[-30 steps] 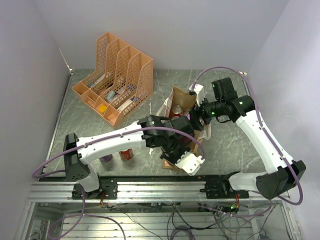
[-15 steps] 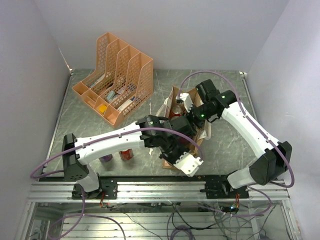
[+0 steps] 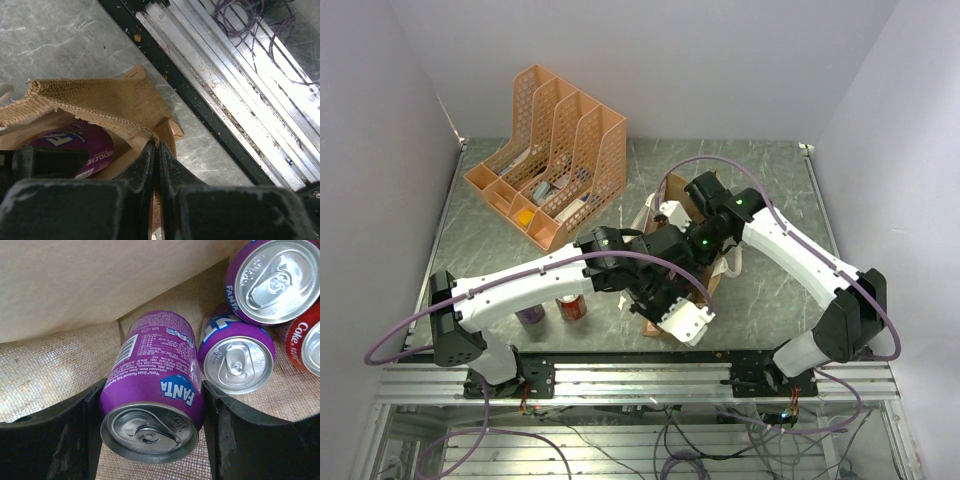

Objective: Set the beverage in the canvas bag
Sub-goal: Place the drink in the canvas bag.

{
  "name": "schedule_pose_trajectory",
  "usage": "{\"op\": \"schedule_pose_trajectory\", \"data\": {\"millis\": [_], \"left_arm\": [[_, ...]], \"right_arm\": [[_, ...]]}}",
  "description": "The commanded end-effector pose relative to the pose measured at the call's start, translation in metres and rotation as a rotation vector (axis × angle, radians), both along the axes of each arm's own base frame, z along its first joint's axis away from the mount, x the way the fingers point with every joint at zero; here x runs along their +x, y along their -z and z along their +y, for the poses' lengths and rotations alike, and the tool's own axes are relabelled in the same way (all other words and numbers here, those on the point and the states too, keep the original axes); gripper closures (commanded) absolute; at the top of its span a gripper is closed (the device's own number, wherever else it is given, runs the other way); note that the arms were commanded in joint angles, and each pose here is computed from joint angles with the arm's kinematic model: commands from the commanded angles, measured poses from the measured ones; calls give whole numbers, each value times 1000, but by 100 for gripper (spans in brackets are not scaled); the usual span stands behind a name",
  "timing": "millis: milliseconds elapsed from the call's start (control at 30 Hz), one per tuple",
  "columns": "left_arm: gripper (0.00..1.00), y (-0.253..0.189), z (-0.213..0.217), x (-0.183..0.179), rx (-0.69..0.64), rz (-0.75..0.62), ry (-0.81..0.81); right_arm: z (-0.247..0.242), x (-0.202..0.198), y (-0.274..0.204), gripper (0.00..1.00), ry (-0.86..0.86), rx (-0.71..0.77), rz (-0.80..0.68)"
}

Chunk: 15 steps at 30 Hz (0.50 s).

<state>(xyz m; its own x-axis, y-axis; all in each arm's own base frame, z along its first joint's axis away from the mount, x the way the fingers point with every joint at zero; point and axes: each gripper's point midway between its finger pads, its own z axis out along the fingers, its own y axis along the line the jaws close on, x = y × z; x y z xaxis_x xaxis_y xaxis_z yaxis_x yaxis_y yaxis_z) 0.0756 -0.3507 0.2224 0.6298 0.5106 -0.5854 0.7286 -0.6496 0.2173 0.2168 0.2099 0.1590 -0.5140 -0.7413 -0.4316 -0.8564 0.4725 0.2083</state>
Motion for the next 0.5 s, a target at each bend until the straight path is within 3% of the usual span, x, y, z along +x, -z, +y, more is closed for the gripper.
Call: {"op": "schedule_pose_trajectory", "data": {"millis": [0, 467], "left_arm": [[88, -2, 8, -3, 2, 11, 9], [89, -12, -5, 0, -38, 15, 1]], "right_arm": [[8, 3, -2, 100, 9, -8, -39], [13, 9, 34, 100, -23, -125, -40]]}}
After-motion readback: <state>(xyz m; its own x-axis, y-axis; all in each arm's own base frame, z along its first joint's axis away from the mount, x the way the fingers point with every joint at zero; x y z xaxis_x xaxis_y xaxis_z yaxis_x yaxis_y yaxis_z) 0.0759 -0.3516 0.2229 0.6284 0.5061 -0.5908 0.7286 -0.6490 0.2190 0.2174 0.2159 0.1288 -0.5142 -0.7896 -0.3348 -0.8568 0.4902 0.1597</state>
